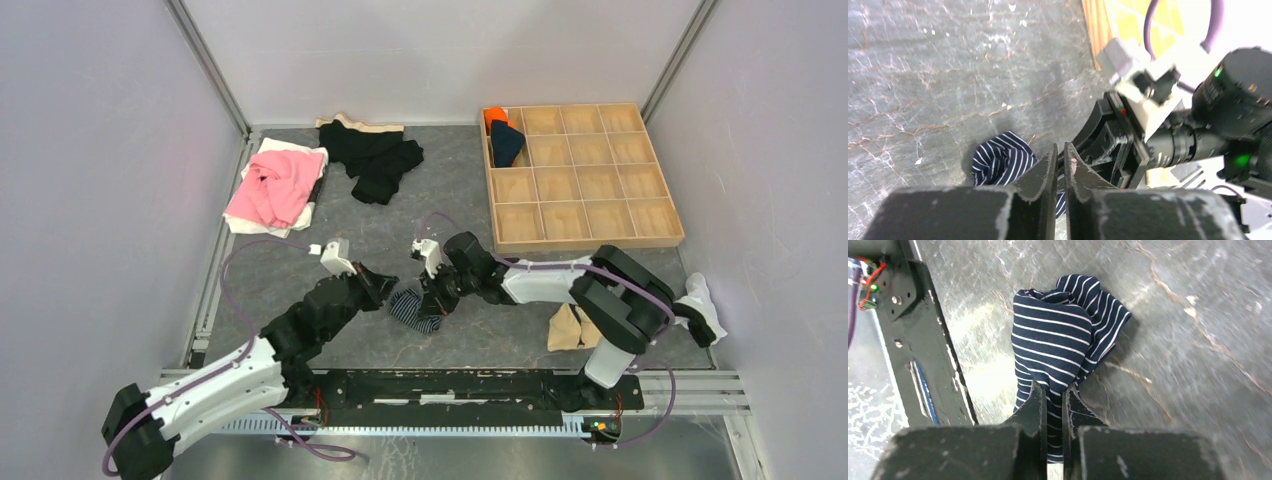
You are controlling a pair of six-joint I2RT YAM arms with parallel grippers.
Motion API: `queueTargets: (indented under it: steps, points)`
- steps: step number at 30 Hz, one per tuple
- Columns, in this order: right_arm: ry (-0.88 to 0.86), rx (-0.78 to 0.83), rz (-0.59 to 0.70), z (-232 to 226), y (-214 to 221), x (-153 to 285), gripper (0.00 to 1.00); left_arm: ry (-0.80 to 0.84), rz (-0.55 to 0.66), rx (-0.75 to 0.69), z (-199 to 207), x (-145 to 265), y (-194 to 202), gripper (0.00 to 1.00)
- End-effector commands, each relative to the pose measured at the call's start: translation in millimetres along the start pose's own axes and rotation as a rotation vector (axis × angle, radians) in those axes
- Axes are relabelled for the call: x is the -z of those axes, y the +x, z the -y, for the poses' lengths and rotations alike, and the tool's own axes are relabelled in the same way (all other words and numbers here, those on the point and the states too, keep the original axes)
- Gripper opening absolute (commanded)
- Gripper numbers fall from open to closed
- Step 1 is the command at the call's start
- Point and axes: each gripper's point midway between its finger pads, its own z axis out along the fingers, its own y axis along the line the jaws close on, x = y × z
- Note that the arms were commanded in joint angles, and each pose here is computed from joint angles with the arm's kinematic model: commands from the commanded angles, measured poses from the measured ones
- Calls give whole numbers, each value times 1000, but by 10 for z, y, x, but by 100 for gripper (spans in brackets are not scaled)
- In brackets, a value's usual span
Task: Roll the underwear
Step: Pick up the underwear from the center of the board.
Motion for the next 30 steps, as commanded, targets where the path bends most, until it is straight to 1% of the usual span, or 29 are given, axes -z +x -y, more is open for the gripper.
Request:
queueTargets:
  steps: [1,4,6,8,12,14,15,18,20,22,27,30]
  points:
    - [124,109,111,52,-288,291,0,-179,-9,-118,-251,139,-140,19]
    - [218,174,225,68,-625,567,0,-199,-34,-136,-292,160,-104,26]
    - [334,202,321,158,-867,848,0,-208,-51,-141,-334,160,-54,34]
    - [457,221,426,273,-1150,1231,0,-217,-72,-145,-383,153,13,40]
    - [735,219,574,647,-1603,2026,0,-199,-103,-134,-399,109,133,47]
    - [814,203,620,858,-1746,2314,0,-184,-125,-126,-391,79,205,49]
    - [848,208,616,1008,-1794,2427,0,-179,-135,-124,-390,66,236,51]
    - [850,167,606,1421,-1856,2574,0,-178,-168,-126,-406,36,322,55]
    - [825,146,627,1616,-1847,2614,0,-180,-180,-128,-416,28,353,58]
    - [808,90,656,1870,-1817,2674,0,-177,-183,-129,-418,25,364,61]
    - [740,-2,687,2307,-1722,2662,0,-186,-176,-136,-461,38,366,64]
    - [687,-37,689,2481,-1699,2574,0,-199,-172,-137,-515,43,382,66]
